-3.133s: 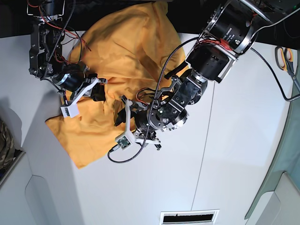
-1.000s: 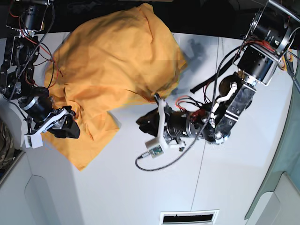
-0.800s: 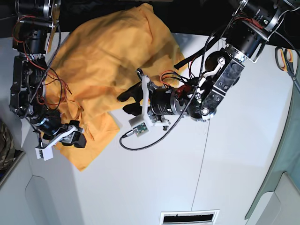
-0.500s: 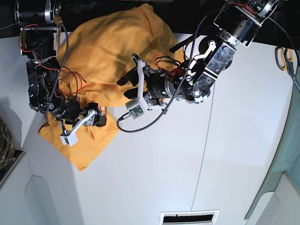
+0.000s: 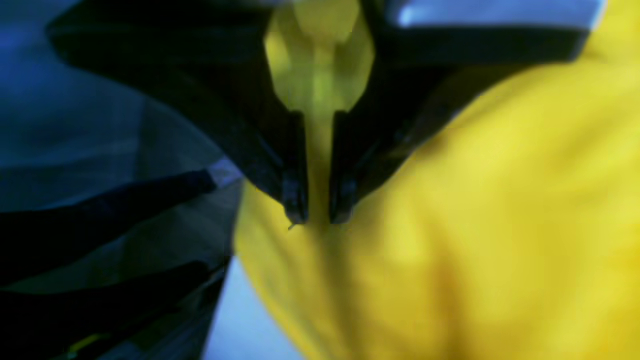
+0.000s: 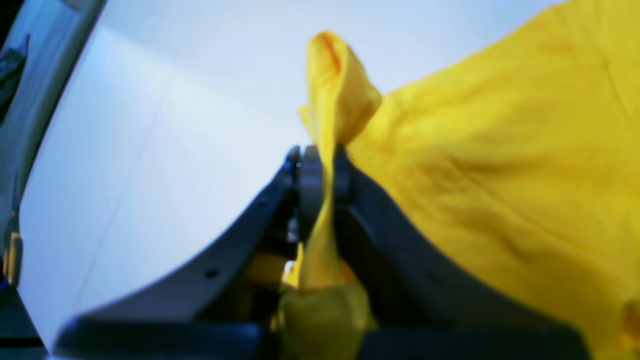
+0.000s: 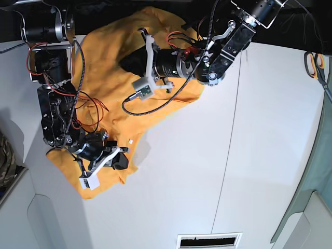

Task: Layout the t-shirt on the table in an organized manner, then fold the t-shirt properly

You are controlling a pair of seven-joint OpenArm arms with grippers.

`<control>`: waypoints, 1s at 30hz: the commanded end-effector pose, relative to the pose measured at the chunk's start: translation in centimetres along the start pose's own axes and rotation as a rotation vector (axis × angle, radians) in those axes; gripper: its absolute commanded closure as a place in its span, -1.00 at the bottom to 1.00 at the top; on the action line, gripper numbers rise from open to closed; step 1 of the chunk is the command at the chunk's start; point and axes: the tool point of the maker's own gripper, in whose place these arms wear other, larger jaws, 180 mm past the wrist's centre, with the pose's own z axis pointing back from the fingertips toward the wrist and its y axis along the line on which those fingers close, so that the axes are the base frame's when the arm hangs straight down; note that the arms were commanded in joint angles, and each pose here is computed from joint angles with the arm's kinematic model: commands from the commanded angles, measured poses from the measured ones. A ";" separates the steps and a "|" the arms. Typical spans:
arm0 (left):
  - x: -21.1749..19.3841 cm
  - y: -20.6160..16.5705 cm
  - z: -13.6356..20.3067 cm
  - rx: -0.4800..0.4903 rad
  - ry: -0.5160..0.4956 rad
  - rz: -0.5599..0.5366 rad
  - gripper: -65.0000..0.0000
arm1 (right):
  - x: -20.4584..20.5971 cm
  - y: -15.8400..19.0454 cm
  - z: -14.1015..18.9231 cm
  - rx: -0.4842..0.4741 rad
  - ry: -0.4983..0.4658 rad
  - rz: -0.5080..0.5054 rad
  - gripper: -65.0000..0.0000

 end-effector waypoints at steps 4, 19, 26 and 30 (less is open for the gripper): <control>2.3 -1.5 -0.9 -0.044 -0.053 -0.006 0.73 | 7.2 1.2 0.6 0.041 -0.145 0.056 1.00; -2.3 2.0 0.9 0.099 0.127 -0.036 0.73 | 20.9 5.8 9.1 0.159 -0.395 0.188 1.00; -1.5 7.4 5.7 0.213 0.017 0.075 0.49 | 17.8 0.7 11.5 0.032 -0.319 0.233 1.00; -0.2 9.2 7.9 0.243 -0.072 0.135 0.38 | 10.4 -3.5 11.2 -0.071 -0.159 0.195 1.00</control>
